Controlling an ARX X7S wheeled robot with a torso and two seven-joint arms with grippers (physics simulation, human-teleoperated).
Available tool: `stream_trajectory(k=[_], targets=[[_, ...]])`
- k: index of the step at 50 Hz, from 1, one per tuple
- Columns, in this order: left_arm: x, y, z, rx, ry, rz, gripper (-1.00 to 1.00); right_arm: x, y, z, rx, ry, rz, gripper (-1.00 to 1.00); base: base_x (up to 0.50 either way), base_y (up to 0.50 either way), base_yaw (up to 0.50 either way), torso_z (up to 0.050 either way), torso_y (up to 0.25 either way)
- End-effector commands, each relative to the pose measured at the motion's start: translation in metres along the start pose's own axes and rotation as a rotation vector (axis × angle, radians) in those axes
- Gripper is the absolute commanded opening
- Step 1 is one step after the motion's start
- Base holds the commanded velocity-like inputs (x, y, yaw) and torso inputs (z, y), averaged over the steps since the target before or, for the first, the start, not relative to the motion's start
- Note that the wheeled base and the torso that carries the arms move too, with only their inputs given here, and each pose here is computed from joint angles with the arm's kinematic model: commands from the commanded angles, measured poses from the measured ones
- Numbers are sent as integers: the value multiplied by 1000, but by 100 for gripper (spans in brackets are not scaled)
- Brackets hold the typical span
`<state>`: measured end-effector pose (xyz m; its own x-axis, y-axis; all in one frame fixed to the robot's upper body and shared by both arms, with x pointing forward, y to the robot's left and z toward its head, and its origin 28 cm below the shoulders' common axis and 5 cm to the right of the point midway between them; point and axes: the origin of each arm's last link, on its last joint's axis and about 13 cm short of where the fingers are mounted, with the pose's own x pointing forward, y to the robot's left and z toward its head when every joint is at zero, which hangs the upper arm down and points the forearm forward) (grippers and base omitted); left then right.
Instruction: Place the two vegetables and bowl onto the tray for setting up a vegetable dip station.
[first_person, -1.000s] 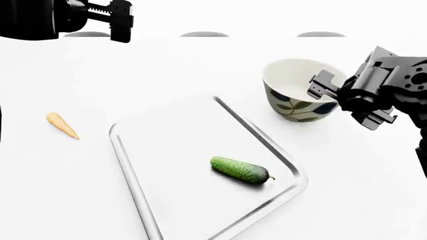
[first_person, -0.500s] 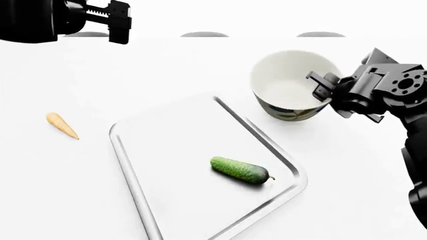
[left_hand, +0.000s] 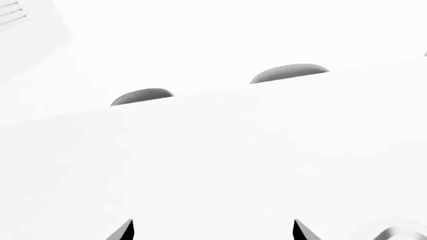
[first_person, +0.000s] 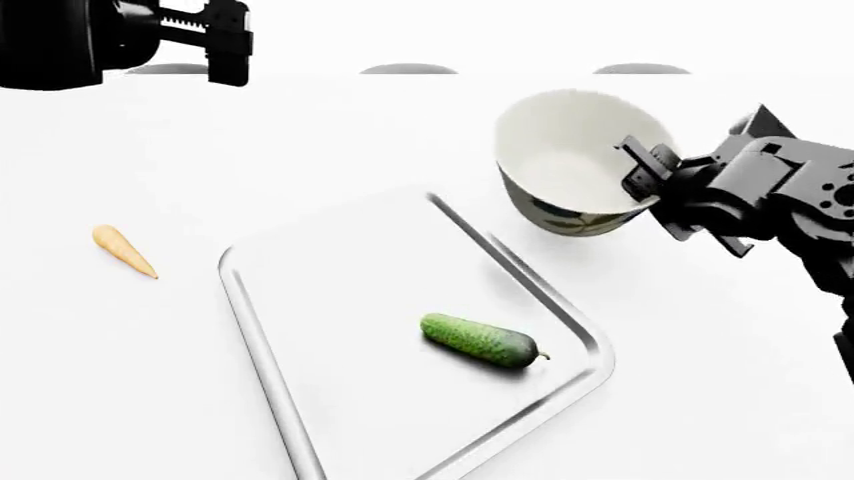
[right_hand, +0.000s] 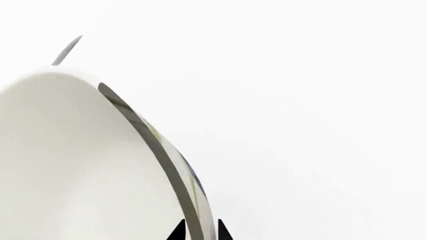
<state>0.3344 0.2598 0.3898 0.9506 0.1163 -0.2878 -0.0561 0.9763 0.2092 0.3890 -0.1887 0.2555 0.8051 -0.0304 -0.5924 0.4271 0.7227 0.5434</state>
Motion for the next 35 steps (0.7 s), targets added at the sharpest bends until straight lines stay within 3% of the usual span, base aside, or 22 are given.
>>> stream_trajectory(k=[1,2,3,7,8,10,12,13,14,17,23,31,35], targets=[[2,0,-3,-7,-2,1,100,-34,5,11,102,-33,85,-100,0,0,0,0,0],[2,0,-4,-10,-2,-2,100,-40,10,10,15,11,90,-100,0,0,0,0,0],[3,0,-5,-7,0,0,100,-47,15,15,33,-31,70,-100,0,0,0,0,0],[4,1,-6,-15,0,-1,100,-78,38,16,-107,10,111,-100,0,0,1,0,0],[4,1,-7,-11,0,4,100,-90,44,17,-172,-20,53,-100,0,0,0,0,0],[3,1,-7,-9,-2,11,100,-99,50,16,-201,-22,46,-100,0,0,0,0,0],[3,2,-6,-12,-7,13,100,-114,59,12,-324,20,13,-100,0,0,0,0,0],[2,2,-5,-9,-13,21,100,-121,65,13,-322,21,8,-100,0,0,0,0,0],[1,2,-4,-12,-16,18,100,-124,66,11,-387,61,7,-100,0,0,0,0,0],[-2,3,-1,-12,-26,27,100,-136,78,5,-463,106,26,-100,0,0,1,0,0],[-3,3,-1,-13,-28,27,100,-143,89,-8,-528,190,111,-100,0,0,0,0,0],[0,2,-5,-12,-21,20,100,-139,107,-25,-537,277,265,-100,0,0,0,0,0],[-1,3,-6,-13,-16,22,100,-127,111,-33,-499,314,297,-100,0,0,0,0,0]])
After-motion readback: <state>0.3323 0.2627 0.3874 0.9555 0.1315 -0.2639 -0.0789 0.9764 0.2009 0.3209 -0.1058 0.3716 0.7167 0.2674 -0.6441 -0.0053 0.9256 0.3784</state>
